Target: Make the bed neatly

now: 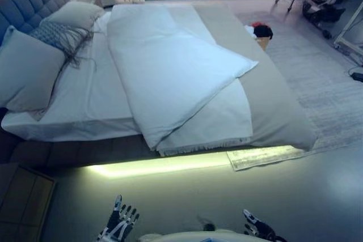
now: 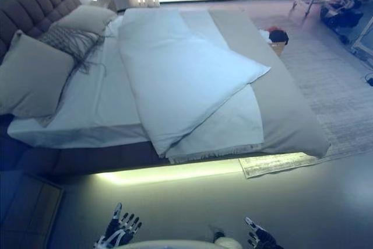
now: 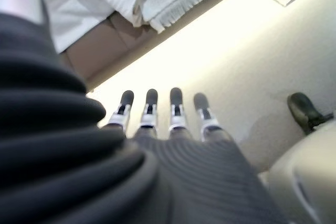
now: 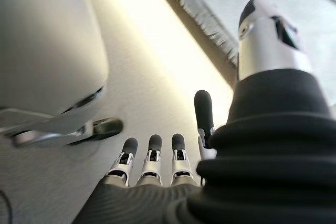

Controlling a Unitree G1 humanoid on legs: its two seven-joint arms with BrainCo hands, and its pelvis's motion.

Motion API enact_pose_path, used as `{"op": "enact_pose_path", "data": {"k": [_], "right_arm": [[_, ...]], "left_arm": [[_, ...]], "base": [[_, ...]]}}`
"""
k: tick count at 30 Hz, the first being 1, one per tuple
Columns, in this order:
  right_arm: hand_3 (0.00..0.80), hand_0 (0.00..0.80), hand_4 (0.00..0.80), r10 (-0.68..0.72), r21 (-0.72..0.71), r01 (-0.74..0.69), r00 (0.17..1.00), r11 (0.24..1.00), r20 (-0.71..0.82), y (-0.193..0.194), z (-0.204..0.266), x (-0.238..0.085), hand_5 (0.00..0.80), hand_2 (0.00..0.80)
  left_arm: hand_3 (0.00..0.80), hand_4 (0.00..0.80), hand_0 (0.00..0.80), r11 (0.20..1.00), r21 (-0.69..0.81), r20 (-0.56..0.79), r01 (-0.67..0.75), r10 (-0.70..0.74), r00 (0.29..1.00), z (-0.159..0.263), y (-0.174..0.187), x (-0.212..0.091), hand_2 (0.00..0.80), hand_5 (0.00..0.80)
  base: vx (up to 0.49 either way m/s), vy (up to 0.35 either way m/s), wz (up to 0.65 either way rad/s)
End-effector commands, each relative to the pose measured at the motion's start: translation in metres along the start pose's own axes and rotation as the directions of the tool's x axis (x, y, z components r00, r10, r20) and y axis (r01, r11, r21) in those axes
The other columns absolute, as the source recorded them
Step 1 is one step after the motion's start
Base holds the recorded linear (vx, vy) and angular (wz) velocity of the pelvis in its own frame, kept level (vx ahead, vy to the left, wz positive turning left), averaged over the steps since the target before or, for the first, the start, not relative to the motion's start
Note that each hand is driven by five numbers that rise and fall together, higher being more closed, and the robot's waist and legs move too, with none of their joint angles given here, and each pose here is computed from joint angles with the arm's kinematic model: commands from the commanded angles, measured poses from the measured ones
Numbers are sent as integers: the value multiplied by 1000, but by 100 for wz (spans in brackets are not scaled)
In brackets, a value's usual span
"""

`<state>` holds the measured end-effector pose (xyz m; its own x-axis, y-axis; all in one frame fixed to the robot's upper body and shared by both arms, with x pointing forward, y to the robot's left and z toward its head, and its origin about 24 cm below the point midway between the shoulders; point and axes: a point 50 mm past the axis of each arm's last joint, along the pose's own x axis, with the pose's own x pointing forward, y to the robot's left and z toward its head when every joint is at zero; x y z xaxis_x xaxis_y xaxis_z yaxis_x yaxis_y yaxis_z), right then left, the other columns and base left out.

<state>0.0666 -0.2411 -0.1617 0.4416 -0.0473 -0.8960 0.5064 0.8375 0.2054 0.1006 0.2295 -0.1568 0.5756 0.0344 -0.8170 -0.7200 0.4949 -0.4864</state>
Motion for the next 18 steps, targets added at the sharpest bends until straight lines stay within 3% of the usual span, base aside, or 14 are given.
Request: {"op": "enact_pose_path", "data": {"k": [1,9,15,18], "right_arm": [[0,0,0,-2,77,-4,997,997,73,16,20,8,0,0],[0,0,0,-17,100,6,993,995,117,19,24,10,0,0],[0,0,0,3,-50,3,992,999,122,24,45,12,0,0],[0,0,0,6,-64,2,992,998,124,23,51,13,0,0]], "left_arm": [[0,0,0,999,-30,49,46,-44,998,12,-26,12,0,0],[0,0,0,999,7,0,-40,40,999,1,-7,5,0,0],[0,0,0,1000,-18,4,23,-23,1000,-2,-20,10,0,0],[0,0,0,1000,-16,-22,-1,0,1000,-7,-15,8,0,0]], "base": [[44,-65,6],[106,-62,4],[48,-102,2],[355,109,5]]}}
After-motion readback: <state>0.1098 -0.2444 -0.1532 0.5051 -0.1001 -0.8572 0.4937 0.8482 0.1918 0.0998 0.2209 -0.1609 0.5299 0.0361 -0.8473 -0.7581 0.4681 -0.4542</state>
